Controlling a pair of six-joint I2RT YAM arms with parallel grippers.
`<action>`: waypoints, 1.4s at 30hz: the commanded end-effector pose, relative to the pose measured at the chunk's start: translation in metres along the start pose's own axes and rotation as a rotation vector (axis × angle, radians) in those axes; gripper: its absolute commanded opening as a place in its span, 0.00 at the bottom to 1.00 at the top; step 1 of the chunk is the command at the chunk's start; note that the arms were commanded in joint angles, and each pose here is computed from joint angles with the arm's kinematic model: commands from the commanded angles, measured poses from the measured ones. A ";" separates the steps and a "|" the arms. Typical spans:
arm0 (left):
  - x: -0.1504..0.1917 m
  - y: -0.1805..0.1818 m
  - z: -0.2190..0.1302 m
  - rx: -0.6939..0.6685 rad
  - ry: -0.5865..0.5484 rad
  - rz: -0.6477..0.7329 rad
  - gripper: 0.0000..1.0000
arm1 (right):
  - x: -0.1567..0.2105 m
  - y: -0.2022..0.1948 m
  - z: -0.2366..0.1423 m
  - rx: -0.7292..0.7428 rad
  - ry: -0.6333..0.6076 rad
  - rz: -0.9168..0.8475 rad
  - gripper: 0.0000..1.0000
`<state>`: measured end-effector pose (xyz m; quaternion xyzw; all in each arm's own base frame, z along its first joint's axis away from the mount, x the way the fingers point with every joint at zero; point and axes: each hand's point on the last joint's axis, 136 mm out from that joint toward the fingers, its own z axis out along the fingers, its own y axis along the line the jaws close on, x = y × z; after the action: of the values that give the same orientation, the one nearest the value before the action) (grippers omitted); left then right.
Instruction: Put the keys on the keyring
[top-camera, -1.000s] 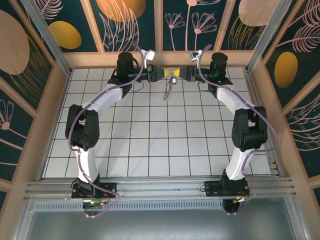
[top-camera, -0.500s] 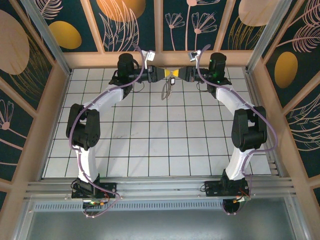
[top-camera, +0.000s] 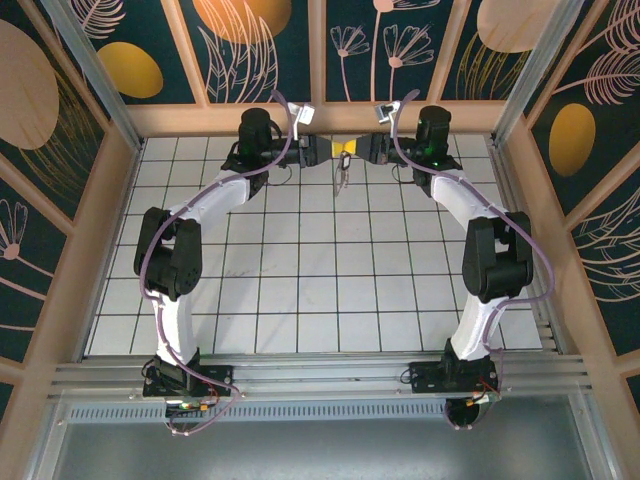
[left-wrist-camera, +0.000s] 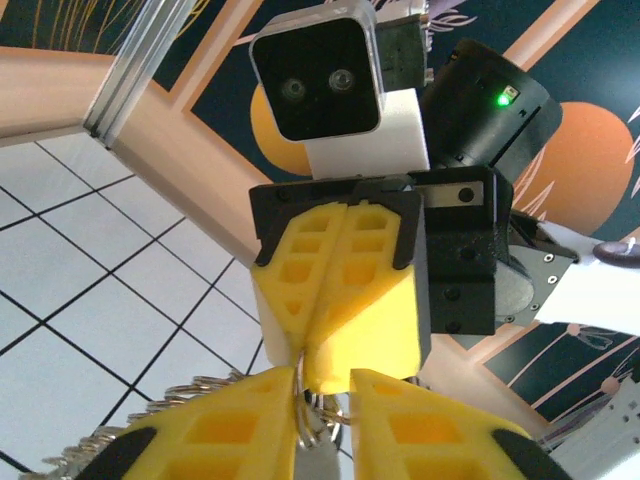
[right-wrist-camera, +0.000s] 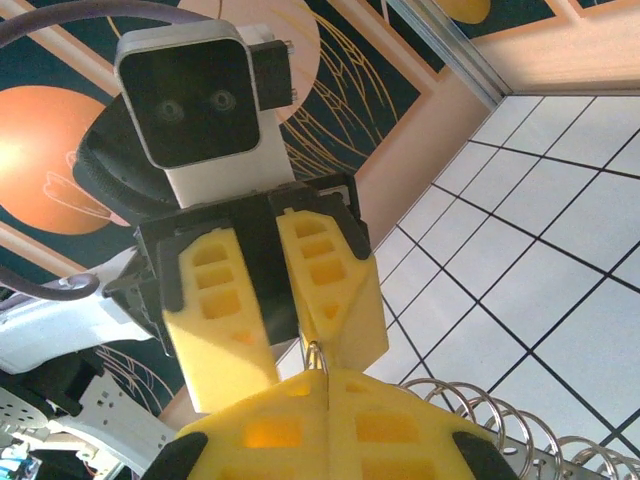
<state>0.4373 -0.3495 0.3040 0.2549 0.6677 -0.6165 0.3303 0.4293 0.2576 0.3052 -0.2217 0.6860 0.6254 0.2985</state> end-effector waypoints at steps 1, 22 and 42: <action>0.004 -0.002 0.003 0.022 0.006 0.021 0.16 | -0.011 0.008 0.004 -0.017 -0.009 -0.059 0.00; 0.000 -0.005 0.003 0.028 -0.023 0.027 0.01 | -0.009 0.008 0.006 -0.018 -0.005 -0.060 0.00; -0.006 -0.032 -0.009 0.074 -0.119 0.056 0.00 | -0.009 0.042 -0.054 0.093 -0.200 -0.163 0.37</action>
<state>0.4324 -0.3495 0.2801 0.2212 0.6663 -0.6307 0.3306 0.4123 0.2189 0.3145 -0.1803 0.6905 0.5986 0.3637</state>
